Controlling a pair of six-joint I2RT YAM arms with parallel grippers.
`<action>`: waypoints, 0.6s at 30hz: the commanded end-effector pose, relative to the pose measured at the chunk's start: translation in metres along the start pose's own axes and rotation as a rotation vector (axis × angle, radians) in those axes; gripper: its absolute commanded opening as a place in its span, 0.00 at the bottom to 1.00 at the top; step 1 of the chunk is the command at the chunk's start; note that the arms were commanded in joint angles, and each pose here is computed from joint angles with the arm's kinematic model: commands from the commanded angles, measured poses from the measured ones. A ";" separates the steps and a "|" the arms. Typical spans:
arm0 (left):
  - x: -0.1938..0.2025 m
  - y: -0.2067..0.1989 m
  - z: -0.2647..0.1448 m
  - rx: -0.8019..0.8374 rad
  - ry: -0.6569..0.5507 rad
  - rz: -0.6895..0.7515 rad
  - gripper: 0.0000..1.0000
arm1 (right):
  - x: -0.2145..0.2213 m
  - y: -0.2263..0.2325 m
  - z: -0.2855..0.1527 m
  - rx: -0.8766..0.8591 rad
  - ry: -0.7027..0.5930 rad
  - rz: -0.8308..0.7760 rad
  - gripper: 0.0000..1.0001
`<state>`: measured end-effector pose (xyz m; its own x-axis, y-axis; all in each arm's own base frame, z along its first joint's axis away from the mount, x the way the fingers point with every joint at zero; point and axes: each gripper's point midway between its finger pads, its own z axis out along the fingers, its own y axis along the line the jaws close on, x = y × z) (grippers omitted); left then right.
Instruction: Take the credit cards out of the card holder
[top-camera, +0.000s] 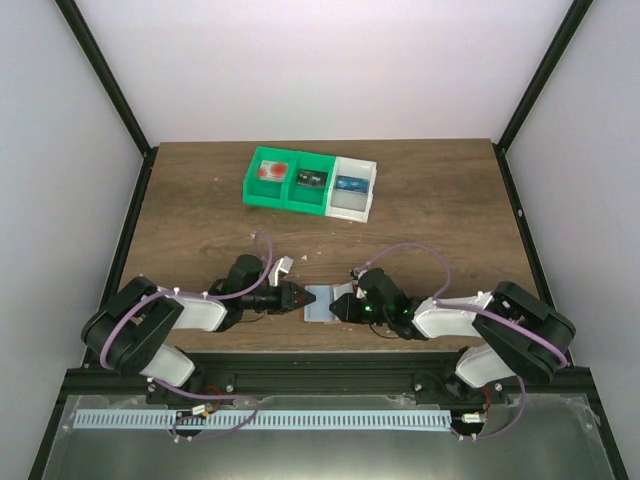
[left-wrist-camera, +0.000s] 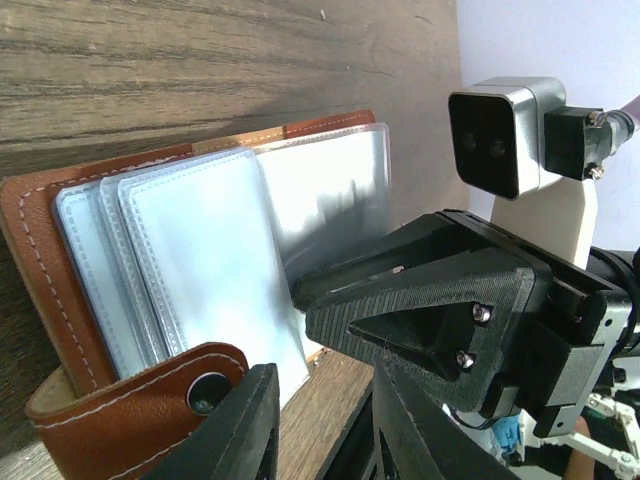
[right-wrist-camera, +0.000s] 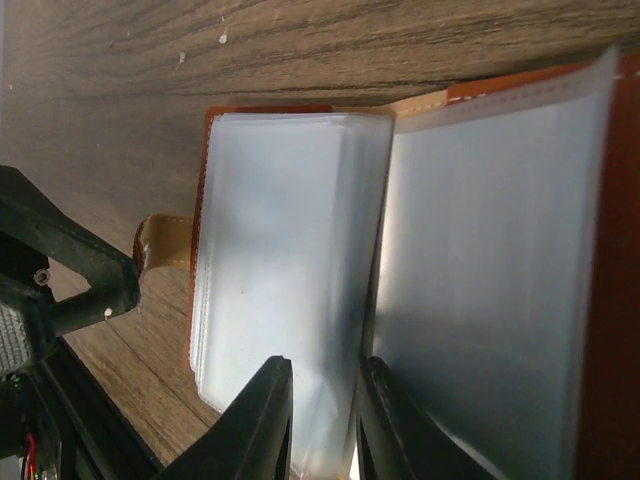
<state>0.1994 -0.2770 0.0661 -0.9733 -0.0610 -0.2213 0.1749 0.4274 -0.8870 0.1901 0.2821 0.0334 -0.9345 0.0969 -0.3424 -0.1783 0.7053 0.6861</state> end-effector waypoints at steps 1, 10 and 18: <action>-0.001 -0.007 0.004 0.031 0.007 0.028 0.29 | 0.001 -0.006 -0.001 0.035 -0.012 -0.002 0.19; 0.000 0.001 0.006 -0.006 0.005 0.028 0.38 | 0.007 -0.011 0.005 0.041 0.015 0.001 0.13; 0.000 0.009 0.006 -0.034 -0.004 0.030 0.41 | 0.021 -0.023 0.014 0.055 0.076 0.019 0.10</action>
<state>0.1986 -0.2775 0.0560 -0.9747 -0.0557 -0.2163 0.1689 0.4501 -0.8769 0.1899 0.2855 0.0231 -0.9404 0.0868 -0.3289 -0.1754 0.7048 0.6874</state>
